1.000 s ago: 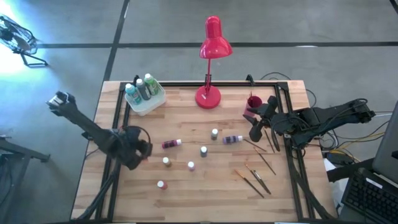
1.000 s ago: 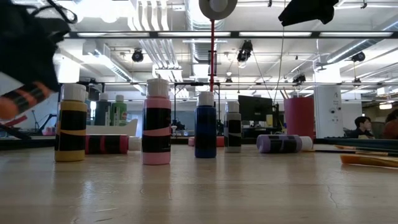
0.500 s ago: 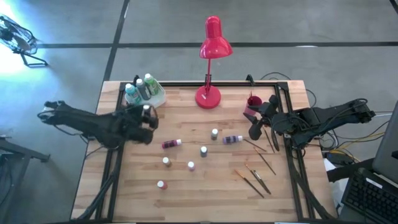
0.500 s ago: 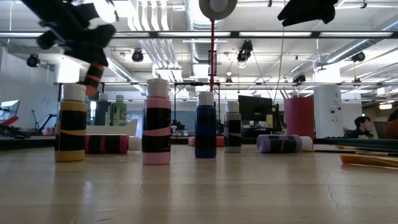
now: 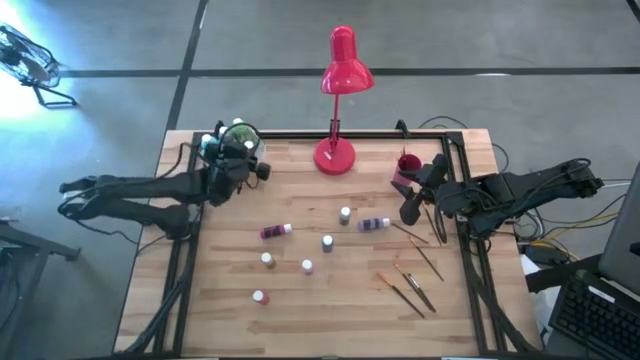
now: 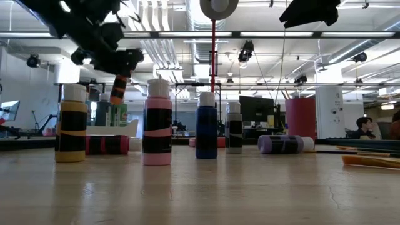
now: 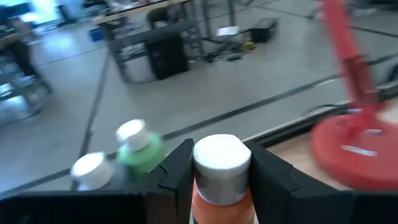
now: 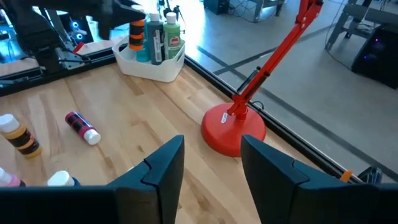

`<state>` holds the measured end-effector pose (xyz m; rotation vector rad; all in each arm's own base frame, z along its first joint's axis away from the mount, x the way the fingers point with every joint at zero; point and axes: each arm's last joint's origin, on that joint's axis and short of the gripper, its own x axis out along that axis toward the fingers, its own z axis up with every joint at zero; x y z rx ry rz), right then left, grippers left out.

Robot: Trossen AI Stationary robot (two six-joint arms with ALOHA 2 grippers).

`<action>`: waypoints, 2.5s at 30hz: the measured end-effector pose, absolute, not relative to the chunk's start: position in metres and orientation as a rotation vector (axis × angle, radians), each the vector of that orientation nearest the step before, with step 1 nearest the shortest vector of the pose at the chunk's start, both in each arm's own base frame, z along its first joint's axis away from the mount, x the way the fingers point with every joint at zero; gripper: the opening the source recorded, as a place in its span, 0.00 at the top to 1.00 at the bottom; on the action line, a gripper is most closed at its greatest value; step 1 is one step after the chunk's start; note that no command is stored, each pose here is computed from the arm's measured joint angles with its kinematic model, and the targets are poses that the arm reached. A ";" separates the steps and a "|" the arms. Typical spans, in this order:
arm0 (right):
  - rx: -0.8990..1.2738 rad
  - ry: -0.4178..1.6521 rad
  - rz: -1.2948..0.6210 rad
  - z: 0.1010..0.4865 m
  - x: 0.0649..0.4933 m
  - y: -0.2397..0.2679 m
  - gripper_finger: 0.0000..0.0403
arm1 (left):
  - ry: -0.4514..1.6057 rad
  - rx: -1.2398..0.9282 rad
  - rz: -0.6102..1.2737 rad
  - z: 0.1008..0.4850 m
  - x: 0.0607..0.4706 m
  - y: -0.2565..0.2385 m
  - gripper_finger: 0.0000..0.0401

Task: Pick & Place Paint Supplies
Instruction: Put the orange paint bottle into the white bin

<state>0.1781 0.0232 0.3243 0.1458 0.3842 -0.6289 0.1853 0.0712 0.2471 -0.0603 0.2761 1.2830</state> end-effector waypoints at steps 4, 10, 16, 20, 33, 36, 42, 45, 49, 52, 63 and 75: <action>0.142 0.389 -0.631 0.322 0.178 0.023 0.64 | 0.238 -0.097 1.323 0.233 0.178 0.088 0.70; 0.140 0.391 -0.633 0.321 0.178 0.023 0.63 | 0.153 -0.111 1.354 0.220 0.167 0.110 0.70; 0.143 0.393 -0.656 0.320 0.179 0.019 0.59 | 0.141 -0.106 1.369 0.215 0.167 0.124 0.70; 0.143 0.400 -0.680 0.317 0.179 0.015 0.56 | 0.152 -0.101 1.384 0.206 0.173 0.132 0.70; 0.136 0.435 -0.699 0.303 0.179 0.012 0.51 | 0.165 -0.096 1.445 0.171 0.189 0.155 0.70; 0.135 0.435 -0.699 0.303 0.179 0.012 0.51 | 0.162 -0.097 1.452 0.166 0.191 0.158 0.70; 0.134 0.436 -0.698 0.303 0.179 0.012 0.55 | 0.189 -0.081 1.487 0.156 0.193 0.161 0.70; 0.133 0.436 -0.698 0.303 0.179 0.012 0.57 | 0.215 -0.080 1.489 0.150 0.194 0.162 0.70; 0.133 0.436 -0.698 0.303 0.179 0.012 0.58 | 0.216 -0.096 1.492 0.142 0.196 0.163 0.70; 0.134 0.437 -0.696 0.303 0.179 0.012 0.59 | 0.205 -0.103 1.493 0.139 0.197 0.164 0.70; 0.133 0.437 -0.696 0.303 0.179 0.012 0.63 | 0.184 -0.081 1.499 0.139 0.198 0.166 0.59; 0.133 0.437 -0.696 0.303 0.179 0.012 0.66 | 0.199 -0.065 1.496 0.139 0.198 0.166 0.47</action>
